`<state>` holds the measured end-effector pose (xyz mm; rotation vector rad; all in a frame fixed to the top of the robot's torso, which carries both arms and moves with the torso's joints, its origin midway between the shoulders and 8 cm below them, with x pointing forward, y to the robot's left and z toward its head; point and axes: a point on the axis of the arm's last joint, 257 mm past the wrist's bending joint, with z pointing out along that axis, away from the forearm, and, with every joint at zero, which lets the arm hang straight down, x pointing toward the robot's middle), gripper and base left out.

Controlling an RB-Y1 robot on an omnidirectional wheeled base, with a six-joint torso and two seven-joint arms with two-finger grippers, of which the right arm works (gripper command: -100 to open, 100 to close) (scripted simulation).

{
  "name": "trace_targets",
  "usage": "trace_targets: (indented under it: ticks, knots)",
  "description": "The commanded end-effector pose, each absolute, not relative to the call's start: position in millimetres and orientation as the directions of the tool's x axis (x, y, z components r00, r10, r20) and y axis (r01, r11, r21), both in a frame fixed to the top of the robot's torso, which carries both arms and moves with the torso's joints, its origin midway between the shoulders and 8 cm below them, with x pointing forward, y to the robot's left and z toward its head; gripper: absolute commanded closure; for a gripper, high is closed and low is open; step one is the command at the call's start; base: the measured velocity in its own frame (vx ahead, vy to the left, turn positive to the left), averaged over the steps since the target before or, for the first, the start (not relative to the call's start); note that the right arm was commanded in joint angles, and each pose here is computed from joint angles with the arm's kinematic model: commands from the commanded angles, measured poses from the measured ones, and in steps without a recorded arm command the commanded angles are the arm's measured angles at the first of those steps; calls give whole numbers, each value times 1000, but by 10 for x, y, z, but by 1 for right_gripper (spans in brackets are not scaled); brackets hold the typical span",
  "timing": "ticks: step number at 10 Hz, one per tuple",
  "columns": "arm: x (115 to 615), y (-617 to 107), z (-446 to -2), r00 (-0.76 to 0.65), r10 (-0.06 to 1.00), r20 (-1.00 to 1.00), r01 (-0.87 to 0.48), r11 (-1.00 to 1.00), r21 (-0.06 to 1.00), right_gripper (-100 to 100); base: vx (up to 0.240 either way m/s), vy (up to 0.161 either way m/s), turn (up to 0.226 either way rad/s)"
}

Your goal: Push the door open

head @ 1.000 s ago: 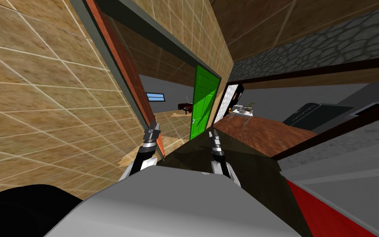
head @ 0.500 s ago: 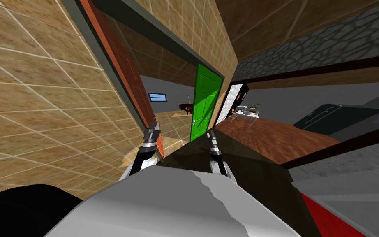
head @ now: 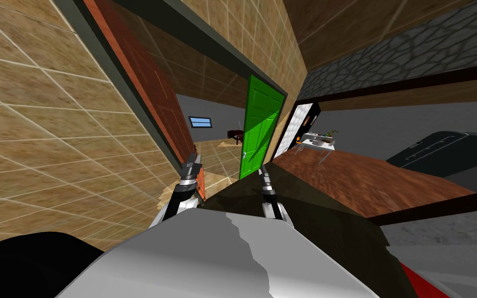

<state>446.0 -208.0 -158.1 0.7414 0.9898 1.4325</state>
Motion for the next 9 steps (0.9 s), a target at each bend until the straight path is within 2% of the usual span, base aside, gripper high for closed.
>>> trace_targets:
  ticks: [1,9]
  knots:
    - [4487,-2056,-1681,-122,987,-106,-432,44,901,-100,71,-56,66]
    - [4597,-1913,-2157,-158,982,-107,-354,45,934,-100,85,-62,68]
